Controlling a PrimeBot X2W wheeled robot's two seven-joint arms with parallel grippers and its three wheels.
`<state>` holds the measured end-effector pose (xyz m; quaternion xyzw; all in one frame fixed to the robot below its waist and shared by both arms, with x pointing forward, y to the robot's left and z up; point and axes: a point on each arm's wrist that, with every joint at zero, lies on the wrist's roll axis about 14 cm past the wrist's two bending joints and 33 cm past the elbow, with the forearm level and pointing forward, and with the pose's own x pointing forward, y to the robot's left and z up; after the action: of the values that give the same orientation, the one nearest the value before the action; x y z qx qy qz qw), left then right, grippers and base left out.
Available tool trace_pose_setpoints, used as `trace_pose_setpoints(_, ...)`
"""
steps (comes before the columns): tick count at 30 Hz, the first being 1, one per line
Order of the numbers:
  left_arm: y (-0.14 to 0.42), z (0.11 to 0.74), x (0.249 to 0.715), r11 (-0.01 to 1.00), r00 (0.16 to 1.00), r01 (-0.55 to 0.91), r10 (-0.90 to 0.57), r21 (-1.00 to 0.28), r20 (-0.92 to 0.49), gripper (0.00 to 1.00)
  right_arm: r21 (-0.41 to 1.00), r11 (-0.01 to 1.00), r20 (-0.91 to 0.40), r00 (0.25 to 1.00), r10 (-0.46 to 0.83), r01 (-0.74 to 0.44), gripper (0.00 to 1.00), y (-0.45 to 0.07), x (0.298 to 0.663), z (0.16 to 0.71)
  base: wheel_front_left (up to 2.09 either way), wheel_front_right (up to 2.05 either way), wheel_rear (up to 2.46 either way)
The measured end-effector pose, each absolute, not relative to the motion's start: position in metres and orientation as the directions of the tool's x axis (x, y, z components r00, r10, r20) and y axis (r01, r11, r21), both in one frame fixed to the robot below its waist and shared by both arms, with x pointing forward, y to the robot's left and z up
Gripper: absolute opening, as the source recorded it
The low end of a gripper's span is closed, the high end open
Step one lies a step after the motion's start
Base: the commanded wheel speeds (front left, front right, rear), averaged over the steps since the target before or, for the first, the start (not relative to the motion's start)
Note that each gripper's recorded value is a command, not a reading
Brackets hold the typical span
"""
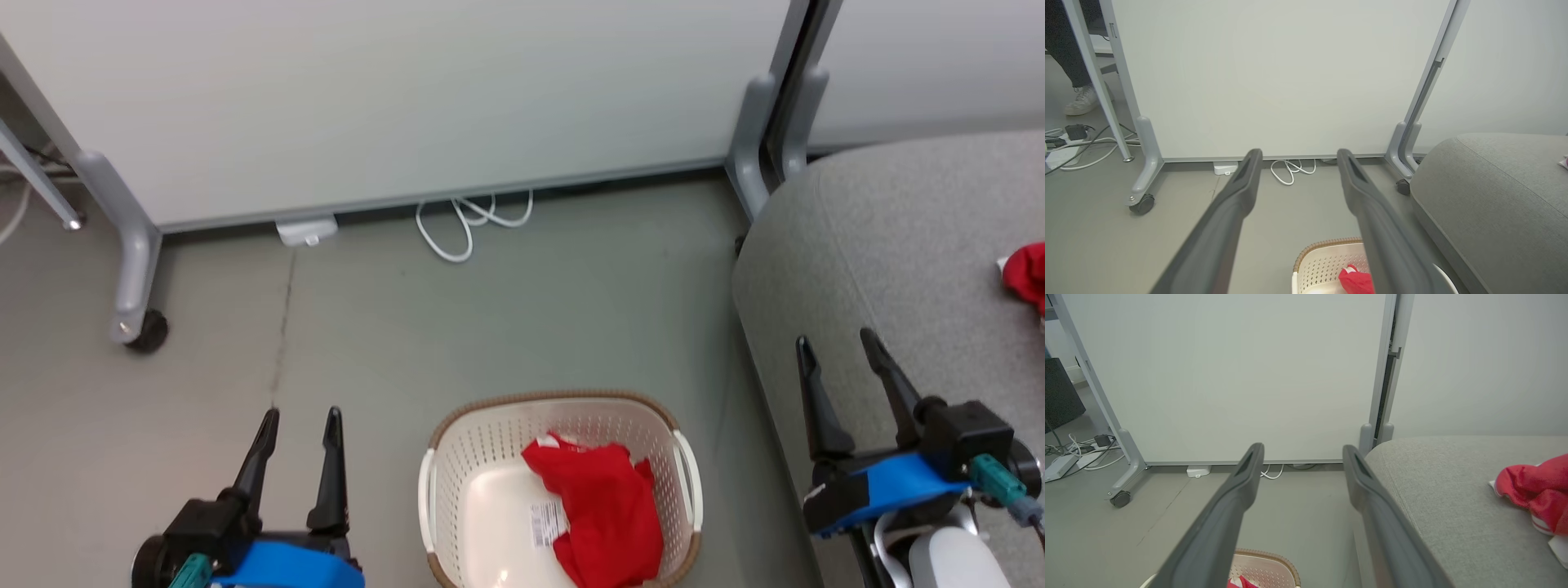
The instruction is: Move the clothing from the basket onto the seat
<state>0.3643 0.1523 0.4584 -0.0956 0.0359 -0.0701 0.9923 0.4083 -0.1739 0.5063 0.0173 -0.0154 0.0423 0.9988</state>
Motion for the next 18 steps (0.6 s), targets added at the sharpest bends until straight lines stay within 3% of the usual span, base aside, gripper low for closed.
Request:
trace_pose_setpoints(9,0.109,0.411,0.418,0.943,0.943,0.254,-0.291,-0.216,-0.163,1.00,0.017,0.997,0.002,0.997,0.080,-0.080,1.00,-0.177,0.452,0.482,0.00,0.00,0.00)
trace_pose_setpoints(18,0.037,0.323,0.448,0.859,0.793,0.439,-0.508,-0.263,-0.337,1.00,-0.021,0.999,-0.035,0.998,0.046,-0.046,1.00,-0.196,0.481,0.449,0.00,0.00,0.00)
